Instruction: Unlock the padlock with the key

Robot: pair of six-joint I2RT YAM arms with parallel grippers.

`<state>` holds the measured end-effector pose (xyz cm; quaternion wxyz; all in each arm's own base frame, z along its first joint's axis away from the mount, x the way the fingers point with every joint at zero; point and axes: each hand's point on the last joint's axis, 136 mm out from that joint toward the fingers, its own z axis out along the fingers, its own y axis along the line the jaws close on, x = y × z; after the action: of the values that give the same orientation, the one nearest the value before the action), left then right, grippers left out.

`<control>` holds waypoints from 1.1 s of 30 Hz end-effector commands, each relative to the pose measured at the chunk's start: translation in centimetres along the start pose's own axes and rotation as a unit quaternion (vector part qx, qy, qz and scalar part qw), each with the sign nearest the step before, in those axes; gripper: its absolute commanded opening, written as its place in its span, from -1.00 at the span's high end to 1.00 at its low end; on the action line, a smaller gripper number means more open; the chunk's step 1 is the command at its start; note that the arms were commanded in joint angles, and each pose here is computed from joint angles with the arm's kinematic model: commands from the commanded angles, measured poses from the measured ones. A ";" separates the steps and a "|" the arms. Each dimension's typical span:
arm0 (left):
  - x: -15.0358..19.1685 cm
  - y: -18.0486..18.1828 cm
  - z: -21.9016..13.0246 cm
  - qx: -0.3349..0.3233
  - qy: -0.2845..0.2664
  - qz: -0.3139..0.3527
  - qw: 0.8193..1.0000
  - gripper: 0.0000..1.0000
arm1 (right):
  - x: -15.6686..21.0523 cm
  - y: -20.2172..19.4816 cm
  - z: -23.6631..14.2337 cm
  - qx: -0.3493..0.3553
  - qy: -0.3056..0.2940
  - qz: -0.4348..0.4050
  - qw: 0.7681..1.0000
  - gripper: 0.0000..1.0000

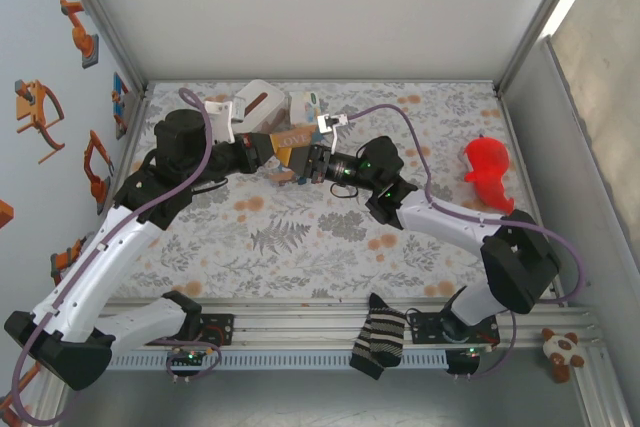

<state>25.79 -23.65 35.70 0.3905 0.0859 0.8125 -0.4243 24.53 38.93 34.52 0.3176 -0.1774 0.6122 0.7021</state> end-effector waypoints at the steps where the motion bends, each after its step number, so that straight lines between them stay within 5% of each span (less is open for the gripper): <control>1: -0.1 -0.7 -0.4 0.015 -0.008 0.000 1.000 1.00 | -0.4 0.7 0.2 -0.015 -0.004 -0.010 1.000 0.78; 10: 0.0 -0.6 -0.4 0.014 -0.008 -0.001 1.000 0.89 | -0.6 0.8 0.1 -0.016 -0.008 -0.014 1.000 1.00; 20: -1.1 0.7 -2.4 -0.042 -0.043 0.006 0.998 -0.07 | -0.5 -0.7 -1.0 0.023 -0.019 -0.027 0.999 1.00; 26: -1.4 3.0 -4.5 -0.109 -0.069 0.007 0.992 -0.43 | -0.3 -4.1 -4.5 0.135 -0.018 -0.049 0.990 1.00; 33: 0.2 5.7 -2.4 -0.153 -0.027 0.015 0.988 -0.53 | -0.4 -7.3 -11.4 0.334 0.020 -0.102 0.937 1.00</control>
<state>26.13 -18.49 35.09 0.4425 0.0199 0.8336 -0.3300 27.10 31.52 29.55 0.4013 -0.1387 0.7408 0.5206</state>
